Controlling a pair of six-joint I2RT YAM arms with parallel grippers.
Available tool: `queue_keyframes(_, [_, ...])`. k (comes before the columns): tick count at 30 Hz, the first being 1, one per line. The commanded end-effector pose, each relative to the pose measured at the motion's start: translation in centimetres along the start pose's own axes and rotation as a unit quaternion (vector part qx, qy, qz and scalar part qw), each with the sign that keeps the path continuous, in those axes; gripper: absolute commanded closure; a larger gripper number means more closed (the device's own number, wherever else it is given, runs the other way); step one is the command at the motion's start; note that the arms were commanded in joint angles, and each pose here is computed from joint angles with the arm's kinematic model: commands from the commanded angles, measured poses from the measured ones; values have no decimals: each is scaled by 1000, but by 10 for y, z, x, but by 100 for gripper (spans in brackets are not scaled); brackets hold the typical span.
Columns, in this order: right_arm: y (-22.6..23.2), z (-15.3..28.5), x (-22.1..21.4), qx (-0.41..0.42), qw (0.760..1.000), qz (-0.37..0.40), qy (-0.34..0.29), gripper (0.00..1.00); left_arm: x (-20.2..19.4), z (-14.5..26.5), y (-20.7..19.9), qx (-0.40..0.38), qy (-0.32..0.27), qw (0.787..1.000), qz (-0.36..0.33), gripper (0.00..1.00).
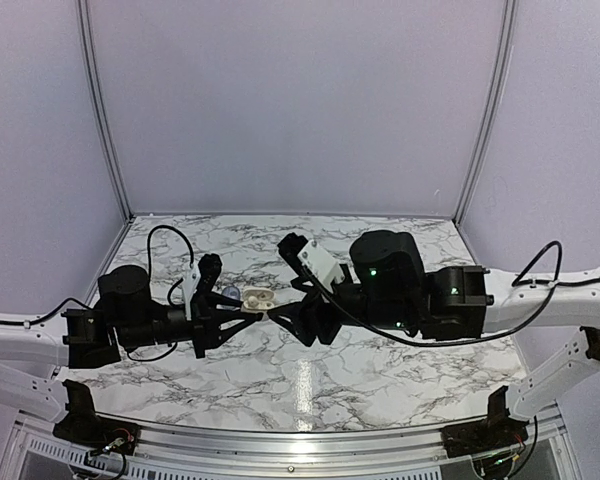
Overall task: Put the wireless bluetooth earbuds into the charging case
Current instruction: Adjust the left earbud in the left side groove of the charging case.
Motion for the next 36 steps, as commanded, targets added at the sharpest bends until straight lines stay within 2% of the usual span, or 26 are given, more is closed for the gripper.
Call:
queue_keyframes(1, [0, 21, 24, 21, 998, 4, -54, 33, 16, 5, -4, -14, -36, 999, -6, 100])
queue_keyframes(4, [1, 28, 31, 29, 997, 1, -66, 44, 17, 5, -3, -14, -36, 999, -4, 100])
queue_keyframes(10, [11, 23, 43, 62, 995, -11, -73, 77, 17, 4, -6, -22, -37, 999, -7, 100])
queue_keyframes(14, [18, 14, 45, 82, 994, -16, -68, 86, 18, 5, -8, -31, -40, 999, -8, 100])
queue_keyframes(24, [26, 4, 49, 104, 992, -13, -64, 88, 17, 6, -10, -38, -40, 998, -6, 100])
queue_keyframes(36, [19, -8, 39, 71, 997, -14, -37, 88, 19, 6, -12, -45, -42, 998, -7, 100])
Point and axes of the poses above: each gripper's point midway between its finger pads, its own z axis back along the fingers, its own y axis along the line the jaws close on, x = y × z, the point moved 4 cm from there along z, back along the fingers, and after that the axes turned 4 degrees about z, right-handed, at the moved point
